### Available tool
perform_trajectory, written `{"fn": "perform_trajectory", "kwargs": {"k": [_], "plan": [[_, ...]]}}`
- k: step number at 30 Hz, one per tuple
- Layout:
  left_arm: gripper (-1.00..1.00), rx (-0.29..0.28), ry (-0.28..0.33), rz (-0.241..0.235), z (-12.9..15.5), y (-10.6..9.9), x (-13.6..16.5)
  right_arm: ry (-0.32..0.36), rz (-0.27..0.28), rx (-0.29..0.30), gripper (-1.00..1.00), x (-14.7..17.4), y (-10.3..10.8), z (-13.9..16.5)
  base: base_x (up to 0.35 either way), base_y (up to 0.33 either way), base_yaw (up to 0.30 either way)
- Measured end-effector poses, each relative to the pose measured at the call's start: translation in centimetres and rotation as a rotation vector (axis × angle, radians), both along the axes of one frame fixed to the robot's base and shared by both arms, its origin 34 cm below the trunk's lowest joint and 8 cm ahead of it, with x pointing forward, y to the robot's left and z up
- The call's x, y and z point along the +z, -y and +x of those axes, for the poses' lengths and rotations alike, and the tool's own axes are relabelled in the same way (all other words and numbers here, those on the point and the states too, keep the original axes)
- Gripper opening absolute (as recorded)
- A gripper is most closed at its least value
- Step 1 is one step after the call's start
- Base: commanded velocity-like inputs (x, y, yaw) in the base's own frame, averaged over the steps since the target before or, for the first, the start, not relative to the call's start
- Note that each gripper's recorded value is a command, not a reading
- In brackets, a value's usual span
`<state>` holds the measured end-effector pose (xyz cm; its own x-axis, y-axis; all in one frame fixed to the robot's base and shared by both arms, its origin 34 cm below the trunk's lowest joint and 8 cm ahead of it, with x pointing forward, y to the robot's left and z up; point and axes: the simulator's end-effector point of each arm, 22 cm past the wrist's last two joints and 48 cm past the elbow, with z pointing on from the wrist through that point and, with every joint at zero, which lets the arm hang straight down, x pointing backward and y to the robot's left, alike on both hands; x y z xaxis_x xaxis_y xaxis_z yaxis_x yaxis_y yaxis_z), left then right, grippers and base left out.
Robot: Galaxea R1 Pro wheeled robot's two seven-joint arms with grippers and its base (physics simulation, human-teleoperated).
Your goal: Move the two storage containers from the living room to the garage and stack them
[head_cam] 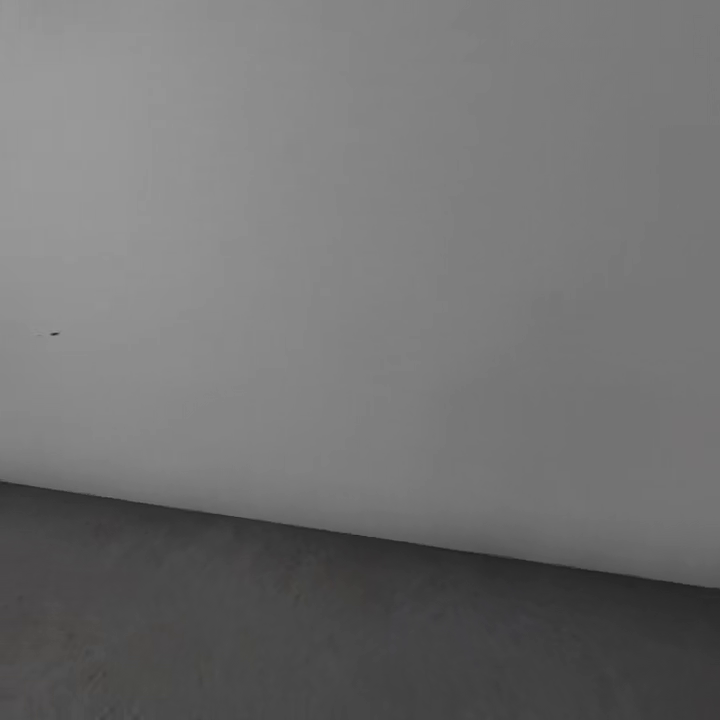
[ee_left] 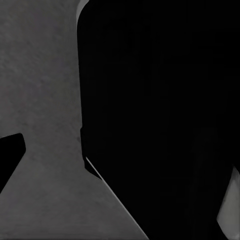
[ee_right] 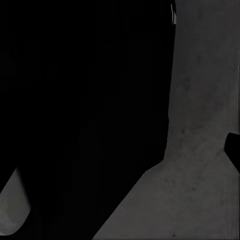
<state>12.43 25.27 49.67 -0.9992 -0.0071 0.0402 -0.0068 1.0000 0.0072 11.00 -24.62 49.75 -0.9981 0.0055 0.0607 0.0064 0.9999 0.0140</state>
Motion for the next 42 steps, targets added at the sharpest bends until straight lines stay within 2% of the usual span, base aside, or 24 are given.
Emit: {"fn": "perform_trajectory", "kwargs": {"k": [42], "plan": [[1.00,-0.014,0.000,-0.008,0.00,0.16,0.00,0.000,0.000,0.000,1.00,0.00,0.00,-0.02,0.000,0.000,0.291]]}}
